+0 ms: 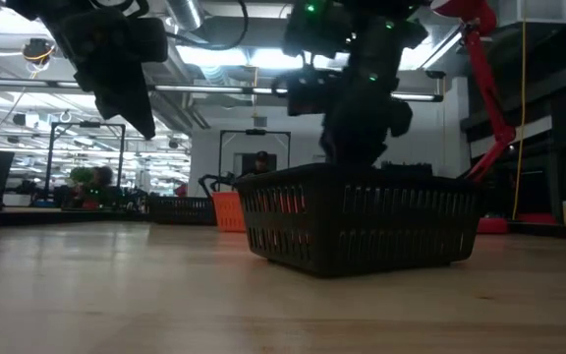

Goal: Stack baskets by color
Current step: Stack the middle black basket on top of the top black basket

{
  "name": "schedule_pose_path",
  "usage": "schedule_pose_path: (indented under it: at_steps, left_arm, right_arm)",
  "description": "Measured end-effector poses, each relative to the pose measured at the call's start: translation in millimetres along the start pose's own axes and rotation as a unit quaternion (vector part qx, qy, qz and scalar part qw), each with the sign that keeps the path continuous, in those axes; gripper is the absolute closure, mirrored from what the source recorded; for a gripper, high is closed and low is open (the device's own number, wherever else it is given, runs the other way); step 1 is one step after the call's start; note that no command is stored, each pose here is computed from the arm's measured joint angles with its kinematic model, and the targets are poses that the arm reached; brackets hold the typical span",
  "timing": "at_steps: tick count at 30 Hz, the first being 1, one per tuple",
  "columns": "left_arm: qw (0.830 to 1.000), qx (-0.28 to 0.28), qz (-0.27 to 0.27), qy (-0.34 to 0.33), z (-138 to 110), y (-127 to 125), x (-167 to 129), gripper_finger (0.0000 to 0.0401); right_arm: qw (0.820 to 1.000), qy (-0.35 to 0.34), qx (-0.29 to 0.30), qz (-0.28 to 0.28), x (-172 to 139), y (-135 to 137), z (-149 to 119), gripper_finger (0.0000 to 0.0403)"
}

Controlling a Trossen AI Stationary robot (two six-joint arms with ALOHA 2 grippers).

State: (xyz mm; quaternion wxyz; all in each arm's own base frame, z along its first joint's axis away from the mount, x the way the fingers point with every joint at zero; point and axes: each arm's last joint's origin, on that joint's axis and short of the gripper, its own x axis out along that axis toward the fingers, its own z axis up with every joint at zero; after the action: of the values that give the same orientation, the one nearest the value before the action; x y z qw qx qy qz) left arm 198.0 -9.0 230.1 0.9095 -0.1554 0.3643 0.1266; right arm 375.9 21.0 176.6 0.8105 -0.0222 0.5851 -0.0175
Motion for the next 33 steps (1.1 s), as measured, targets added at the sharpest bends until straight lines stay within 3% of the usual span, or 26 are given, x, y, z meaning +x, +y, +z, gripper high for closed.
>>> schedule_pose_path:
  at_steps: [6, 9, 14, 16, 19, 23, 28, 33]
  left_arm:
    - [1.0, 0.002, -0.003, -0.002, 0, -1, 0, 0.0319]
    - [1.0, 0.002, -0.003, -0.003, 0, -1, 0, 0.0319]
    - [1.0, 0.001, -0.003, -0.003, 0, -1, 0, 0.0319]
    - [1.0, 0.0, -0.006, -0.008, 1, -2, 0, 0.0319]
    - [0.999, -0.005, -0.018, -0.035, 7, -4, 0, 0.0319]
    - [0.994, -0.005, -0.04, -0.098, 20, -11, 6, 0.0319]
    - [0.994, 0.013, -0.043, -0.096, 32, -8, 34, 0.0319]
    - [0.999, 0.032, -0.004, -0.042, 49, -3, 74, 0.0319]
  right_arm:
    - [0.997, -0.036, -0.036, 0.057, 14, 25, 24, 0.0248]
    - [0.992, -0.094, -0.058, 0.065, 12, 36, 45, 0.0248]
    - [0.964, -0.235, -0.113, 0.052, -23, 45, 91, 0.0248]
    - [0.956, -0.263, -0.124, 0.032, -41, 44, 102, 0.0248]
    - [0.973, -0.19, -0.133, -0.004, -62, 36, 97, 0.0248]
    - [0.995, 0.011, -0.094, -0.033, -76, 24, 65, 0.0248]
    - [0.969, 0.237, -0.013, -0.065, -79, 18, 18, 0.0248]
    - [0.962, 0.262, 0.02, -0.077, -77, 16, -16, 0.0248]
